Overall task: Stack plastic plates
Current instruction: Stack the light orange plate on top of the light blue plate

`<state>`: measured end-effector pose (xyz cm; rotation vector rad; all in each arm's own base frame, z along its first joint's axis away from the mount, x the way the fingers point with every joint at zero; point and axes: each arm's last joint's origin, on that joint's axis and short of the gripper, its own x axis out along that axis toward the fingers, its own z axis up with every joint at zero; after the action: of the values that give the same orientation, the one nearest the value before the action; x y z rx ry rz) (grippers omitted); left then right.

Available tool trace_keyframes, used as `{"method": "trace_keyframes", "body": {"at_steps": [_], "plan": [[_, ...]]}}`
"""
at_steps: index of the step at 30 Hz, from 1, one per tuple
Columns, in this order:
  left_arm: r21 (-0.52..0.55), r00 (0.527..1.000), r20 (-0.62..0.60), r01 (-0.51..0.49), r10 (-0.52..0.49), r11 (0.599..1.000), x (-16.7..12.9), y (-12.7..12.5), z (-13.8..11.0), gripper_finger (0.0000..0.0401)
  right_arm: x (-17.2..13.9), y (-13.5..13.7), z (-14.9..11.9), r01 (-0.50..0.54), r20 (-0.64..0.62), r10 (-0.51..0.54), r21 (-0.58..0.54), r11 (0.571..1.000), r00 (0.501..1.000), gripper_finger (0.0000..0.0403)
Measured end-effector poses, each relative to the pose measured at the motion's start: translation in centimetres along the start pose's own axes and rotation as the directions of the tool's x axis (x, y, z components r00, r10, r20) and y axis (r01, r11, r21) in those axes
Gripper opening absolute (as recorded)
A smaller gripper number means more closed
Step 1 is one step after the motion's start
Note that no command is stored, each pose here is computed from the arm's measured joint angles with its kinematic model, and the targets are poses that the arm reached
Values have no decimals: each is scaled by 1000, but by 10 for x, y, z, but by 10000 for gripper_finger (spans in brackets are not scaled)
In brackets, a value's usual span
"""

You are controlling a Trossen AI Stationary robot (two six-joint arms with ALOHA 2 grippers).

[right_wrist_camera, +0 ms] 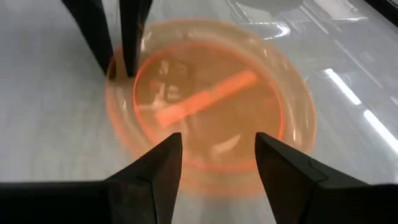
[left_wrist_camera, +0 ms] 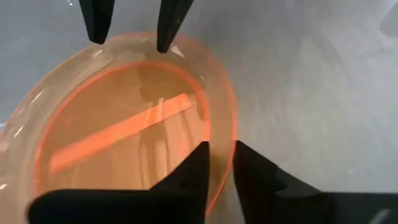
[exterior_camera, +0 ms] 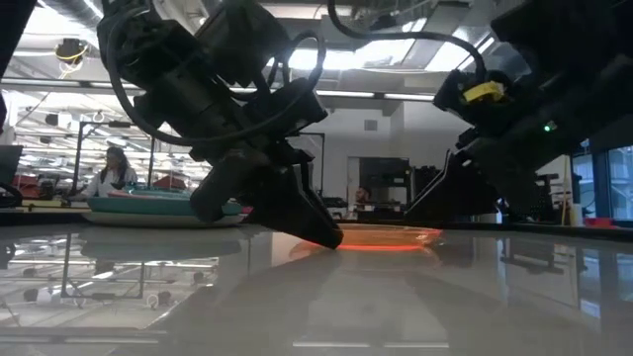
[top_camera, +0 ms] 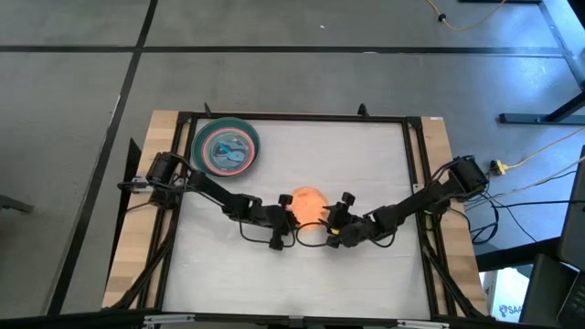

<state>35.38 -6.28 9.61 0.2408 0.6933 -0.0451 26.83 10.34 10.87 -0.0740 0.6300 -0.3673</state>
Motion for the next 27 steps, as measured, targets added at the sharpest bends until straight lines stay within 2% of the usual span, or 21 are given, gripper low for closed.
{"method": "trace_keyframes", "body": {"at_steps": [5, 12, 16, 22, 27], "plan": [[-5, 1000, -4, -23, 22, 1000, 0, -1, 0, 7, -3, 3, 3, -14, 27, 14, -5, 1000, 1000, 195], [22, 997, -45, -63, 64, 998, -20, -7, 8, 10, -40, 23, 23, -73, 152, 90, -113, 991, 984, 195], [27, 991, -91, -95, 97, 995, -51, -1, 20, 4, -56, 28, 27, -50, 206, 79, -140, 989, 975, 195], [-8, 969, -117, -218, 215, 976, -109, 23, 37, 5, -59, 29, 23, -23, 202, 54, -149, 989, 978, 195], [-104, 941, -118, -329, 317, 938, -155, 50, 24, 4, -59, 29, 23, -22, 203, 52, -147, 989, 978, 195]]}}
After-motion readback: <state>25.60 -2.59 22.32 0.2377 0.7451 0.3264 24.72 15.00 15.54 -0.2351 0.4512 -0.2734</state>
